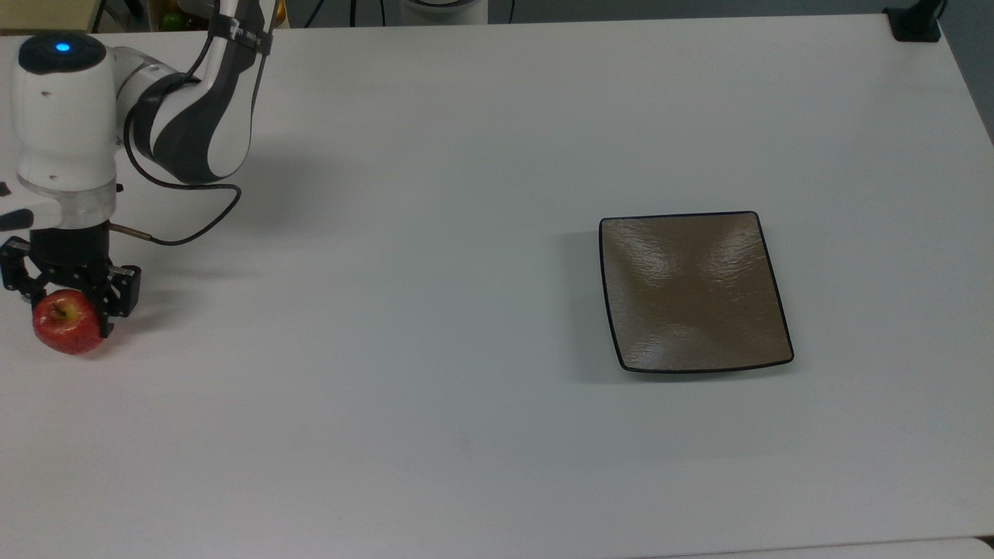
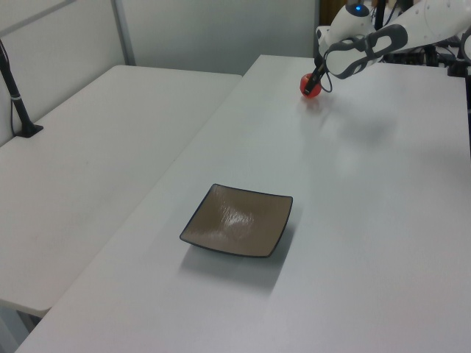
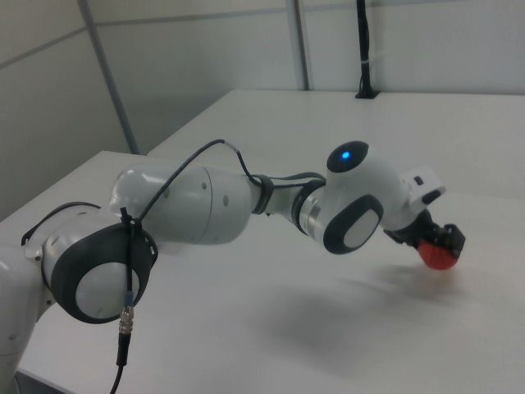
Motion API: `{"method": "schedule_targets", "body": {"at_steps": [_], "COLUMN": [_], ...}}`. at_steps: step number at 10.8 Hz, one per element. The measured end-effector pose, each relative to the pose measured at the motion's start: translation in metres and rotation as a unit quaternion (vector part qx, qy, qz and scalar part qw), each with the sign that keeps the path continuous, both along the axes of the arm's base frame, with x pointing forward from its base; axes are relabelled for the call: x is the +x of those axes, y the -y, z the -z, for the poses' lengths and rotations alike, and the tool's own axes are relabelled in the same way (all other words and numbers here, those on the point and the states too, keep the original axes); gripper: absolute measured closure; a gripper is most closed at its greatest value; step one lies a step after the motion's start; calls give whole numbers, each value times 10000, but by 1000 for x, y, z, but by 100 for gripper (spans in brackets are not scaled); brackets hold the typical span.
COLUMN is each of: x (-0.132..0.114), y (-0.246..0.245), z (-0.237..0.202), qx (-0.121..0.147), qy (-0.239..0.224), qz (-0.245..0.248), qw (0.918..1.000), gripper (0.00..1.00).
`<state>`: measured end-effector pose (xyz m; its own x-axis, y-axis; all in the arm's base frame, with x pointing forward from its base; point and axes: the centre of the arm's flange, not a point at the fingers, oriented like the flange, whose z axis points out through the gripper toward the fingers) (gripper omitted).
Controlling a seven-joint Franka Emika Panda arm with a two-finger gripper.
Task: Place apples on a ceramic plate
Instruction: 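Close the gripper on the red apple, then lift the red apple and carry it over the brown square plate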
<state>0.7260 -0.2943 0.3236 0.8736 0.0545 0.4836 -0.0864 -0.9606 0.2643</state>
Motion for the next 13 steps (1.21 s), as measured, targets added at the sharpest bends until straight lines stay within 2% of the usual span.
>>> {"method": "schedule_targets", "body": {"at_steps": [3,5,8,9,11,13], "x": [0,-5,-27,-46,-82,-118], "y": [-5,-22,-63,-88,-126,-166], "z": [-67,-117,-192,-224,-266,-299], "qx": [-28,189,820,1150,1564,1867], "qy": [314,255,-121,-484,-971,-1186], "qz": [-19,-11,-32,-154,-319,-576], "qw": [9995,9995,9966,9921,9824,9735], "gripper": [23,23,23,23,23,23]}}
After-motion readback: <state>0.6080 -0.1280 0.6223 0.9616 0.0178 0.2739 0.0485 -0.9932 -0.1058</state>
